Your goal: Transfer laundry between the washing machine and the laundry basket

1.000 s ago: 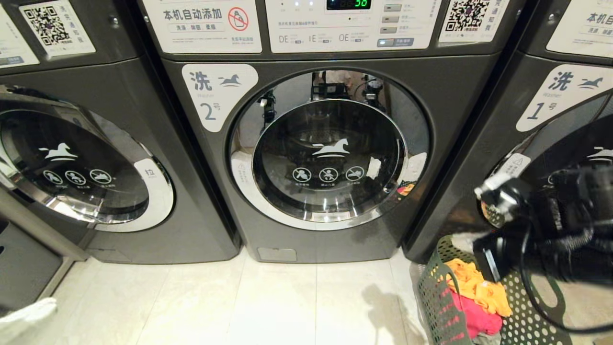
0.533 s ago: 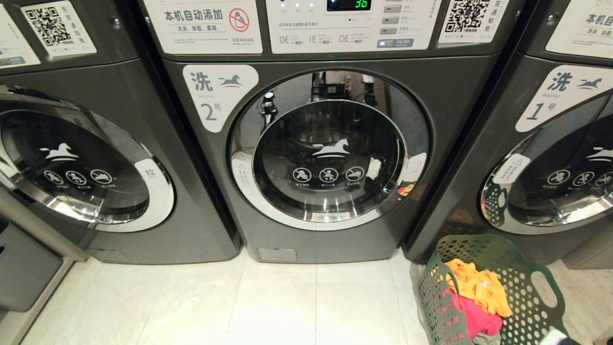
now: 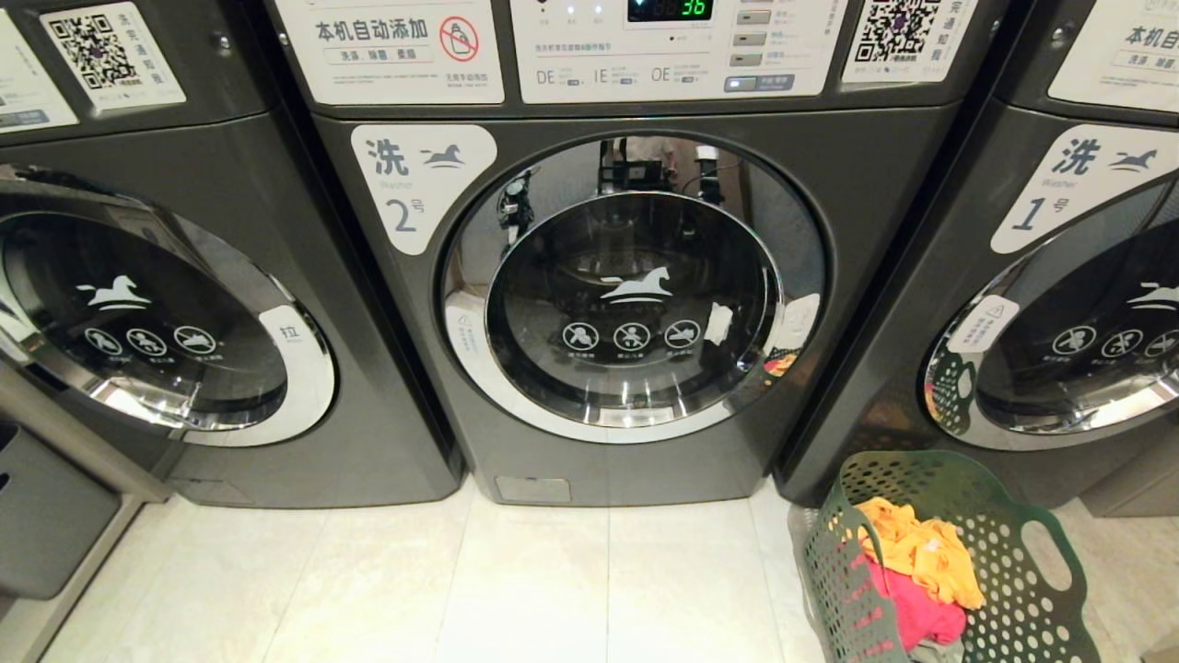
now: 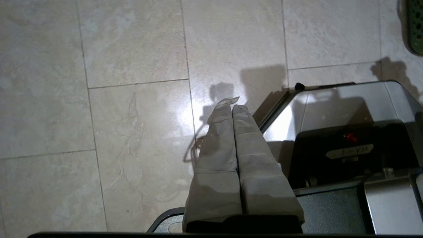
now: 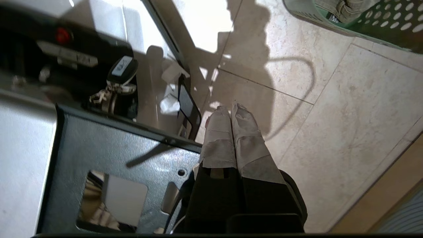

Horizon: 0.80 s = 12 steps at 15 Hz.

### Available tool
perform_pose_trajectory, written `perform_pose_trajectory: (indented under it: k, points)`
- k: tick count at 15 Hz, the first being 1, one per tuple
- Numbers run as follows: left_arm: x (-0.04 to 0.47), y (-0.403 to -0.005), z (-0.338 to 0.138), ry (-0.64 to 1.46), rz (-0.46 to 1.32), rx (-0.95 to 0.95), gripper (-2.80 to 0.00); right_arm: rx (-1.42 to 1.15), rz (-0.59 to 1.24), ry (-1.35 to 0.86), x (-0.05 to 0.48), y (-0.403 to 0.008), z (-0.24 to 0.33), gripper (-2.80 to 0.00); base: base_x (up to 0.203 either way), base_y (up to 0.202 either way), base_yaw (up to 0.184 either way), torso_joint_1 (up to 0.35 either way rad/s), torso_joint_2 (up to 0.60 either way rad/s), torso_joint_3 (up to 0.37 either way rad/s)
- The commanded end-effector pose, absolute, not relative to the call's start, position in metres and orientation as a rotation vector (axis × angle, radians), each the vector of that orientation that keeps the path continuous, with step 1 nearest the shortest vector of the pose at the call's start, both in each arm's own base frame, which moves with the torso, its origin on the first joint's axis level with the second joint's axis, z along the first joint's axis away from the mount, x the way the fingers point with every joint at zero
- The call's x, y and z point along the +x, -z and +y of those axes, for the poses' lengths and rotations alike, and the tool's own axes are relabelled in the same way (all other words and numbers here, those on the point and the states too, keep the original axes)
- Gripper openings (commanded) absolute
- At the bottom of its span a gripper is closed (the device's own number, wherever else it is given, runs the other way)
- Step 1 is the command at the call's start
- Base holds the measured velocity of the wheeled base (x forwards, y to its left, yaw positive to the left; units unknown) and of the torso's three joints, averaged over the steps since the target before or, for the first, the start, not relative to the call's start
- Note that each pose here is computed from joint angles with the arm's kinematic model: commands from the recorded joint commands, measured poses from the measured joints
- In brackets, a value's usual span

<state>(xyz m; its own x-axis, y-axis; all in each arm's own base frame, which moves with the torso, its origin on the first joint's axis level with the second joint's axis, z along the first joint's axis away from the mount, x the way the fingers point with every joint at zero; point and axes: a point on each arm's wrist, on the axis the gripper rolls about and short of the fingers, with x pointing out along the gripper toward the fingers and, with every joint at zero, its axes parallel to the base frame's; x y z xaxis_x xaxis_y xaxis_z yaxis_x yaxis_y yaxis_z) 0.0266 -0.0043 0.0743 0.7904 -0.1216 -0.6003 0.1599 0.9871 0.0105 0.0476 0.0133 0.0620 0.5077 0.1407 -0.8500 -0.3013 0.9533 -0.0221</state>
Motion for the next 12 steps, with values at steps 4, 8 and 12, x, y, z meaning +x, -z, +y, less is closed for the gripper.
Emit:
perform_pose_trajectory:
  k: [4, 8, 12]
  points:
    - [0.010, -0.078, 0.000, -0.012, 0.431, 0.015, -2.80, -0.056, 0.683, -0.147, 0.026, -0.075, 0.004, -2.80, 0.000, 0.000, 0.000, 0.000, 0.00, 0.000]
    - [-0.001, -0.078, 0.000, -0.014, 0.288, 0.025, -2.80, -0.033, 0.385, 0.037, 0.003, -0.079, 0.000, -2.80, 0.000, 0.000, 0.000, 0.000, 0.00, 0.000]
    - [-0.014, -0.077, 0.000, 0.013, 0.125, 0.049, -2.80, -0.083, 0.091, -0.016, -0.020, -0.077, 0.001, -2.80, 0.000, 0.000, 0.000, 0.000, 0.00, 0.000]
